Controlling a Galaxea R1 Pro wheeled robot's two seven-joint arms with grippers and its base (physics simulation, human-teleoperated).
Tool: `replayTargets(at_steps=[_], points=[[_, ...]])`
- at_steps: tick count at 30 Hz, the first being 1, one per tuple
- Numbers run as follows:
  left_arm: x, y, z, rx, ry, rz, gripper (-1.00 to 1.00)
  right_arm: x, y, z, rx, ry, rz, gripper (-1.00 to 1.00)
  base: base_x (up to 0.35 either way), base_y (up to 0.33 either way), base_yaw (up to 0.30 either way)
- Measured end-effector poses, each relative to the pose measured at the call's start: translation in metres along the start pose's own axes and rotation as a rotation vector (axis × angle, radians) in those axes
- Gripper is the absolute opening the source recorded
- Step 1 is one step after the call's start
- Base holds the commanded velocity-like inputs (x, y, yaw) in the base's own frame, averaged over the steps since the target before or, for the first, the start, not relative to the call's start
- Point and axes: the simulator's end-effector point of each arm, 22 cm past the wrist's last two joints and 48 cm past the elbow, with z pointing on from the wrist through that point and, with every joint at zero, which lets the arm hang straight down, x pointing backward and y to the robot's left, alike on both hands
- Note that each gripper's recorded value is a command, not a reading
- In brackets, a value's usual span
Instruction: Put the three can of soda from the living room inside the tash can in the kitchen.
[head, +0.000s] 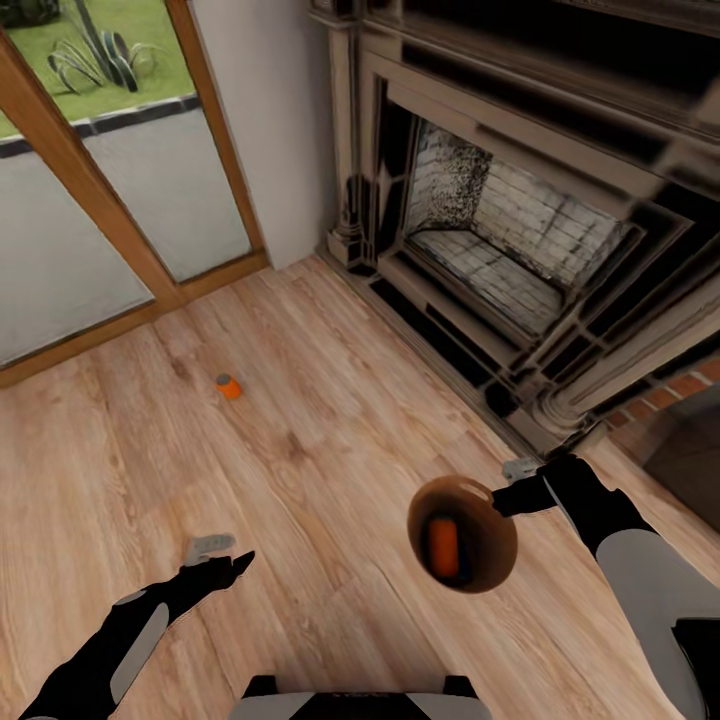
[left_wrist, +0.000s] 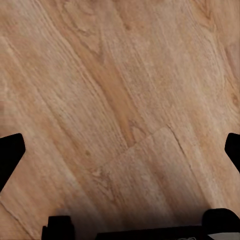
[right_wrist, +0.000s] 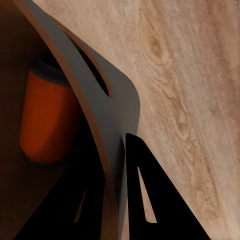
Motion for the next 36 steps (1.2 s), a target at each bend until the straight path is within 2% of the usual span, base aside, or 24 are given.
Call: replayTargets(at_steps=[20, 30, 36], points=[[-0.007, -0.003, -0.003, 0.004, -0.015, 0.002, 1.0, -0.005, 0.004, -0.006, -0.003, -0.013, 0.001, -1.0, 0.29, 0.201, -0.204], [-0.008, -0.003, -0.003, 0.005, -0.018, 0.004, 1.0, -0.005, 0.006, -0.007, -0.013, -0.013, 0.004, -1.0, 0.13, 0.284, -0.03], [0.017, 0.01, -0.002, -0.019, 0.032, -0.02, 1.0, -0.006, 0.008, -0.008, -0.02, -0.016, 0.01, -1.0, 0.009, 0.313, -0.118]])
